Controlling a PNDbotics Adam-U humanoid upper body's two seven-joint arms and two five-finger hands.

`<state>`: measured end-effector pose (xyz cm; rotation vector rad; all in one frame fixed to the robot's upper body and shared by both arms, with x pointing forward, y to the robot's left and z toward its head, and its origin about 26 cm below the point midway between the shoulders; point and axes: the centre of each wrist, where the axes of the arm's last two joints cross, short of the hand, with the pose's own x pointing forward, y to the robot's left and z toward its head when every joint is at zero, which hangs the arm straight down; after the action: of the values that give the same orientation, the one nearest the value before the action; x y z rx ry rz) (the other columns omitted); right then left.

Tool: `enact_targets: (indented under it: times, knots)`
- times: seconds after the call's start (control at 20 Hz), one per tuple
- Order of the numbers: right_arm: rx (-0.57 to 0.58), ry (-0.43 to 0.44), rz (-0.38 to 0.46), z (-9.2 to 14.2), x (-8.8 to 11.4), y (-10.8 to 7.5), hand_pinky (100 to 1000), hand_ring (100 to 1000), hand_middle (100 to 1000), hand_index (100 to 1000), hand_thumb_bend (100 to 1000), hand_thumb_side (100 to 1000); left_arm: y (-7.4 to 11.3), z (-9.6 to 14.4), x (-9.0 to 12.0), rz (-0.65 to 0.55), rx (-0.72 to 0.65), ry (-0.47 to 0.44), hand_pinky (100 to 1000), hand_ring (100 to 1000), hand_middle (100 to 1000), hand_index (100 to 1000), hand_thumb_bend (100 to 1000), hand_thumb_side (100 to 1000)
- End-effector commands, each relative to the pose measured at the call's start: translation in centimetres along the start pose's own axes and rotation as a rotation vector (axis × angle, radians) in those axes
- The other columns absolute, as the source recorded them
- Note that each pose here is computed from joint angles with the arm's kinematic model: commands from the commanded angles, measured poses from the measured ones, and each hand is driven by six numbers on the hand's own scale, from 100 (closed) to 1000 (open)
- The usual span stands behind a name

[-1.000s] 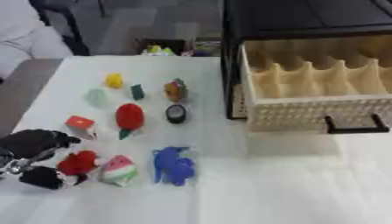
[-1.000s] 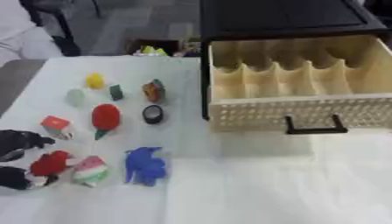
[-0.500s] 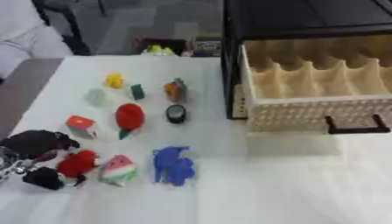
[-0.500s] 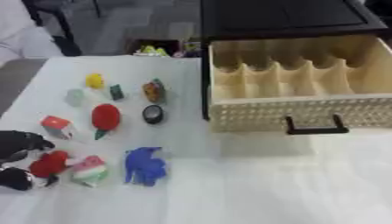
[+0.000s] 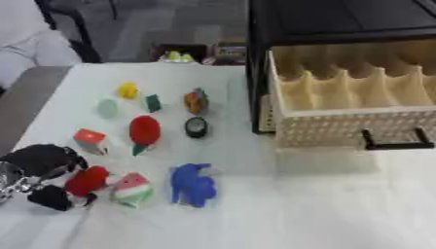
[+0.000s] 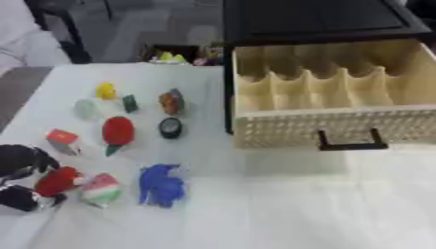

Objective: Pick up objects from table and place into drawer.

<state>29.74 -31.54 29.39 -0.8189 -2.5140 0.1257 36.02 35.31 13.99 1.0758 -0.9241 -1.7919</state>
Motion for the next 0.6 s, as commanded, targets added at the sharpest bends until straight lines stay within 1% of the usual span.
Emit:
enact_targets:
  times: [0.05,0.3,0.4,0.45,0.6]
  knots:
    - [-0.015,-0.026,0.007,-0.59,0.57,-0.61,223,395,382,744,415,725,0.04,0.15,-0.72,-0.024,-0.008,0.02,524,634,571,790,365,695]
    - [-0.019,-0.021,0.009,-0.52,0.51,-0.63,222,395,384,746,412,724,0.37,0.48,-0.69,-0.013,-0.014,-0.002,509,625,574,792,329,671]
    - [-0.018,-0.019,0.009,-0.5,0.5,-0.62,222,395,384,745,414,724,0.45,0.61,-0.68,-0.003,-0.025,-0.012,516,644,614,820,327,699]
    - [-0.018,-0.018,0.009,-0.49,0.49,-0.62,221,395,384,745,416,725,0.47,0.67,-0.69,0.004,-0.035,-0.017,523,662,652,849,324,711]
    - [-0.017,-0.016,0.011,-0.46,0.47,-0.62,220,395,384,745,416,725,0.56,0.84,-0.84,0.032,-0.07,-0.032,532,688,697,882,282,709]
